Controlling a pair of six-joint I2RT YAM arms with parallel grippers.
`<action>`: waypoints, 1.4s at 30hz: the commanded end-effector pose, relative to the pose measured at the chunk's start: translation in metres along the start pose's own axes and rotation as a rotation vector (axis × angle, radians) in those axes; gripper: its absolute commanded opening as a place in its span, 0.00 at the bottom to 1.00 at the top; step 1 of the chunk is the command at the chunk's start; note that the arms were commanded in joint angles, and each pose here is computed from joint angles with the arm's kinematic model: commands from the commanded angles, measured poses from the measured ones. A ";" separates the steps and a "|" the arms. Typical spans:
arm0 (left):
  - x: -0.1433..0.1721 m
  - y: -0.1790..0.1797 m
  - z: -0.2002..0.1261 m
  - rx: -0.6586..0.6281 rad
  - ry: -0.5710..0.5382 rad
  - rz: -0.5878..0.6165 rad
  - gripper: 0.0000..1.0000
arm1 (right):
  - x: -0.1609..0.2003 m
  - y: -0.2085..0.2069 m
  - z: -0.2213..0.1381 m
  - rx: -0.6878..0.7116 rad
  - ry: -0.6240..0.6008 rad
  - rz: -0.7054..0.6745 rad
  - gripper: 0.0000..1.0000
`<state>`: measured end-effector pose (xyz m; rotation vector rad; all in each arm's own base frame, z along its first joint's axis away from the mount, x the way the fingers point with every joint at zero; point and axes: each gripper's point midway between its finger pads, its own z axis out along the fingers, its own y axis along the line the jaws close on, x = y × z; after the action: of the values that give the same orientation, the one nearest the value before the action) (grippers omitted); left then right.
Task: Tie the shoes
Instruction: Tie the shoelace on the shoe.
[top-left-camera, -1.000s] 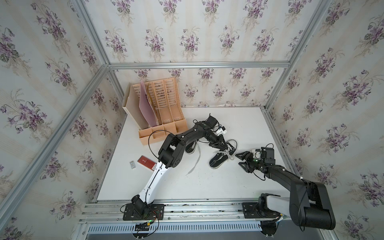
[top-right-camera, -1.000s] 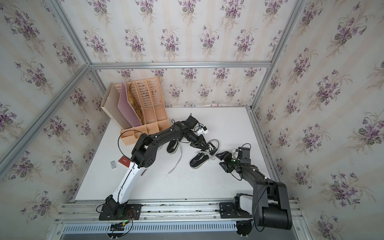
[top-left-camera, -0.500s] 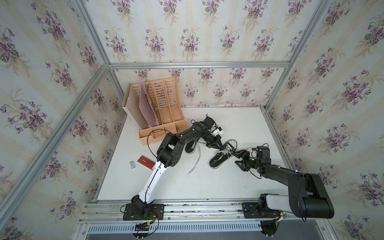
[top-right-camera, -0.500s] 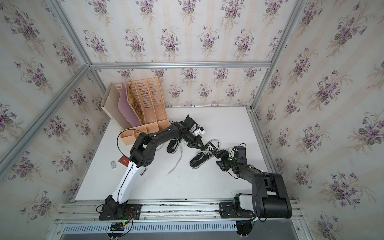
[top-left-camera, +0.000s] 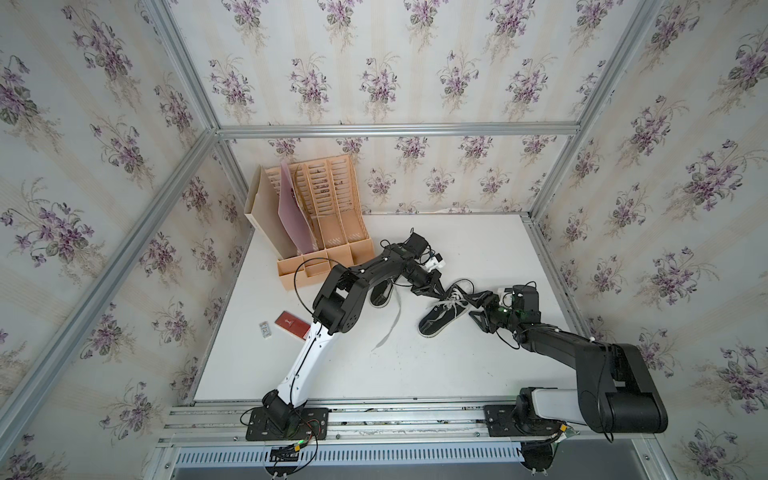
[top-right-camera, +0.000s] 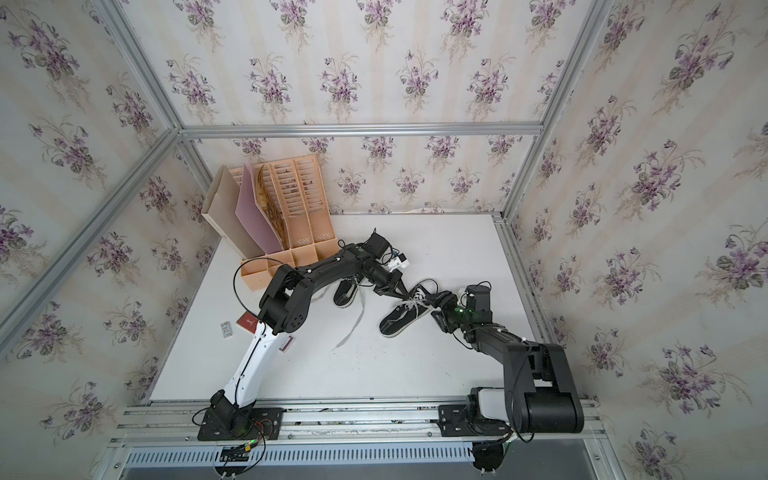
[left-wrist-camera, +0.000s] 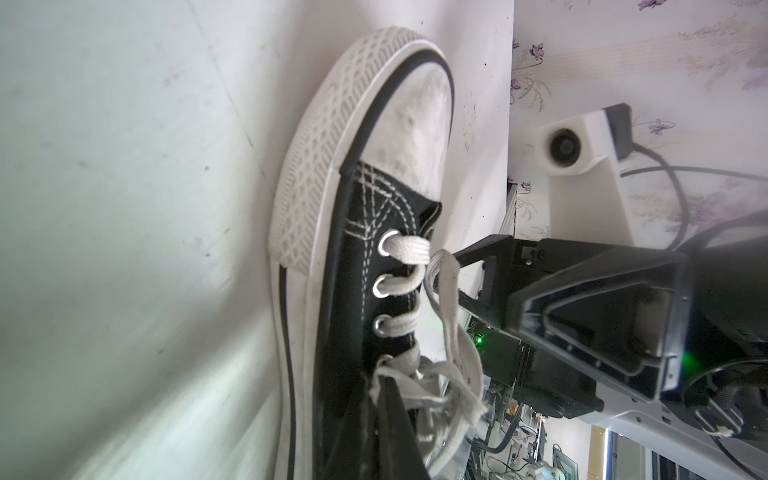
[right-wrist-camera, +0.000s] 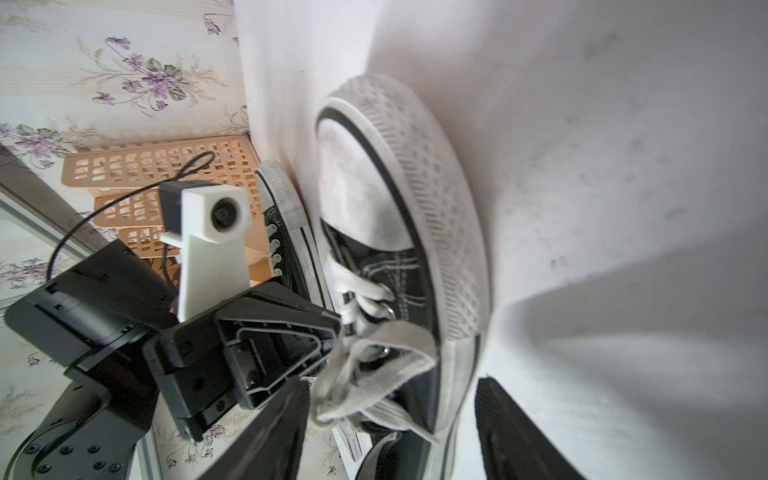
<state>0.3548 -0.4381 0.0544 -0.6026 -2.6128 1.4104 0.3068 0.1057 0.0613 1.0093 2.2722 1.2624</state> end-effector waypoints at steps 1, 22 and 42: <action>-0.003 -0.005 -0.004 0.009 -0.008 0.014 0.06 | -0.004 0.003 0.000 0.017 -0.009 -0.003 0.69; -0.007 -0.007 -0.004 0.019 -0.010 0.022 0.06 | -0.008 -0.015 0.021 0.207 0.014 0.047 0.50; -0.009 -0.007 -0.020 0.002 -0.049 0.048 0.05 | -0.022 0.007 0.010 0.252 -0.021 -0.097 0.00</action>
<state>0.3612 -0.4314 0.0639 -0.6068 -2.6269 1.4347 0.3350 0.1037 0.0623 1.0079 2.4397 1.0183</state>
